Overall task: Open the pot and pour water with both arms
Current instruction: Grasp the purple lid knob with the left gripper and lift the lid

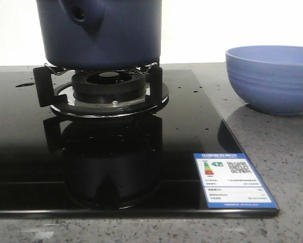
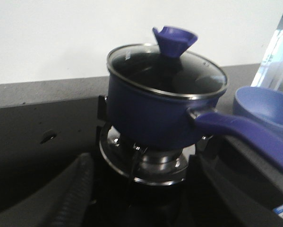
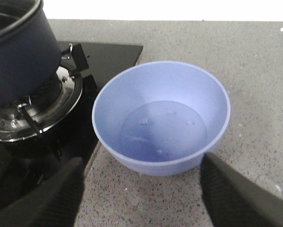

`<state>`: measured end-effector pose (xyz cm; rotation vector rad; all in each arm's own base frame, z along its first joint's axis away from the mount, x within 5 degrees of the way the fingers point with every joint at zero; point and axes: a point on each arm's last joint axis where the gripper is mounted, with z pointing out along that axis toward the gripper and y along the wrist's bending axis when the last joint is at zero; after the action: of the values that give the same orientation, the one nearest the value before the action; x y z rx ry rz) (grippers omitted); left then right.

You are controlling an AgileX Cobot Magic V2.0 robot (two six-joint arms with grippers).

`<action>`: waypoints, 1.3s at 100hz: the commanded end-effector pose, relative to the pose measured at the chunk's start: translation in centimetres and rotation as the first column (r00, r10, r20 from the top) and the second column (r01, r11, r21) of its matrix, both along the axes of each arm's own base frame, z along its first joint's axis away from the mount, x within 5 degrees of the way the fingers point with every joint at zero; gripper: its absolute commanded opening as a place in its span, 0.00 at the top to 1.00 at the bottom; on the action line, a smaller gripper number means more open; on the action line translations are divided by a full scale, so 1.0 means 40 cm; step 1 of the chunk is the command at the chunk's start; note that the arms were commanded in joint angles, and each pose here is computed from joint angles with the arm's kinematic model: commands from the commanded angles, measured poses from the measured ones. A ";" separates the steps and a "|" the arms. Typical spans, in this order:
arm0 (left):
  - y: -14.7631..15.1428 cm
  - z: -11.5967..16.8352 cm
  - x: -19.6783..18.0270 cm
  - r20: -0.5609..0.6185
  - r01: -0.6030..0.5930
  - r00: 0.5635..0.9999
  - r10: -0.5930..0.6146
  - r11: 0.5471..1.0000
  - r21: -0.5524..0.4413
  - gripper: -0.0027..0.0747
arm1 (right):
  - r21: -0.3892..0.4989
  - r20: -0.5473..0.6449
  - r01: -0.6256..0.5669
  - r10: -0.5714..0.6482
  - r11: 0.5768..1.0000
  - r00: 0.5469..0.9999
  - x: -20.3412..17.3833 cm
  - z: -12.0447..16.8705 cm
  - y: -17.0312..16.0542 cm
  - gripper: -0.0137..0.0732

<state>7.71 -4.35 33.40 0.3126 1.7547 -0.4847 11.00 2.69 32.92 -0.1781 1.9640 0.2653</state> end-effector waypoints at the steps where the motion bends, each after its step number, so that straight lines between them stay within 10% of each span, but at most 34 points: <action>1: -0.003 0.049 0.017 0.092 -0.009 0.996 0.017 0.996 -0.085 0.37 | 0.007 0.108 0.022 -0.023 1.000 0.994 0.010 0.049 -0.004 0.24; 130: -0.236 0.169 0.477 -0.039 0.281 0.959 -0.280 0.960 0.016 0.27 | 0.010 0.124 0.028 -0.029 1.000 0.992 0.011 0.054 -0.005 0.24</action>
<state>27.22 -13.65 38.07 0.6038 1.8417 -0.6571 11.12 2.63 33.41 -0.1729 1.9347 0.2584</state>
